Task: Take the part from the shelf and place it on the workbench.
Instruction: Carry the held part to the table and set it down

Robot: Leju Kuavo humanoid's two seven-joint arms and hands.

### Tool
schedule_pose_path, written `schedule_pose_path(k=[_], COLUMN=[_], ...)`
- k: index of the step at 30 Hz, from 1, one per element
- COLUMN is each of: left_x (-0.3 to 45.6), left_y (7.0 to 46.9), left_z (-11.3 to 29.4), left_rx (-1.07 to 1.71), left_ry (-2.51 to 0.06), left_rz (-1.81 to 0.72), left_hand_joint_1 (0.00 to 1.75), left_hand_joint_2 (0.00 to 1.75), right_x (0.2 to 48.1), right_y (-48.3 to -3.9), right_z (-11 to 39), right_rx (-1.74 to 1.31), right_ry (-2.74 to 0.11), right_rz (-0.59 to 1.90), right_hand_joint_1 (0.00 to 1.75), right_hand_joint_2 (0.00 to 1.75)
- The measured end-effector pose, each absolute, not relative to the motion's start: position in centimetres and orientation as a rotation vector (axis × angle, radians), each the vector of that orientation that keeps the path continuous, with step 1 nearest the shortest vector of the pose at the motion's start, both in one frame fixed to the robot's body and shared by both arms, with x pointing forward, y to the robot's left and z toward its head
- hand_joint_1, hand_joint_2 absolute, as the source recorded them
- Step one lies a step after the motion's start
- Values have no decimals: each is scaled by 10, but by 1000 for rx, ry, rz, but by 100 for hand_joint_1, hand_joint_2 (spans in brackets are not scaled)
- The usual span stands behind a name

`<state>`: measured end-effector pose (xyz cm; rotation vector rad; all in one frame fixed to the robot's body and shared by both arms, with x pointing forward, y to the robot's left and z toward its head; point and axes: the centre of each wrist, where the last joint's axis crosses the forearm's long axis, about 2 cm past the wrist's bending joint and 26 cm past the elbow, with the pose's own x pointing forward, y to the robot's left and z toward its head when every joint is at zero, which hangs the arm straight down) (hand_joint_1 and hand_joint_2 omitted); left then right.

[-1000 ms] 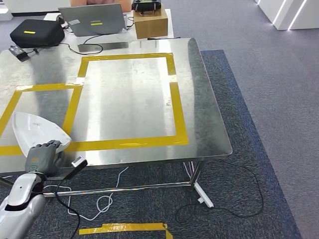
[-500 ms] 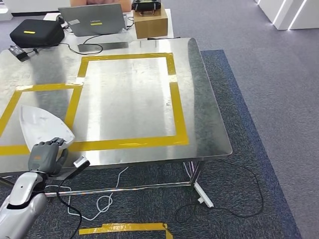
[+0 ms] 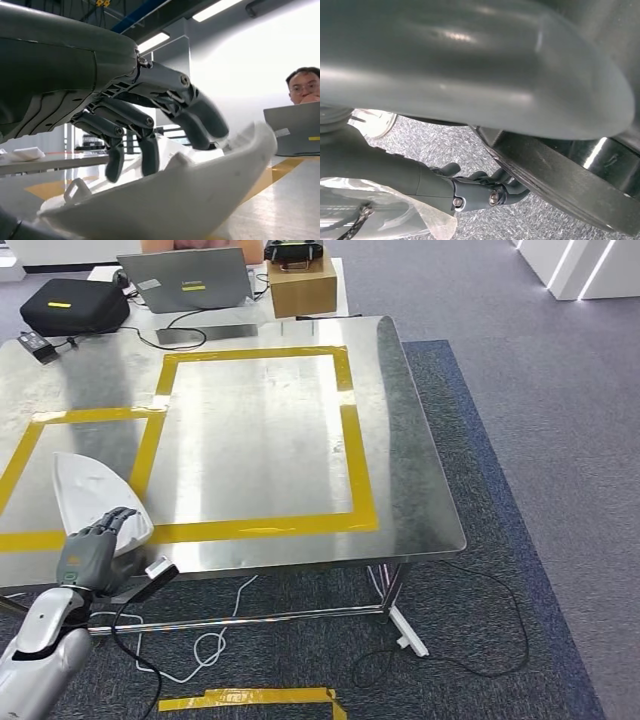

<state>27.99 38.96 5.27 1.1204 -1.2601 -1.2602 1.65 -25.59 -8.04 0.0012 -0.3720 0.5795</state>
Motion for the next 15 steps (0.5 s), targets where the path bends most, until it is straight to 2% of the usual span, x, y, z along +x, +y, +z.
schedule_pose_path(k=[4,15], left_x=[281,281], left_y=[391,394], left_z=[53,52], left_rx=[1118,1148], left_ry=[-1258,-1267], left_rz=[-1252,-1245], left_hand_joint_1=[0,0], left_hand_joint_2=[0,0], right_x=[16,16], right_y=[-256,-257], right_z=[-80,-80], right_rx=[1,-1], right_ry=[-372,-373], right_rz=[581,588], right_hand_joint_1=[0,0], right_hand_joint_2=[0,0])
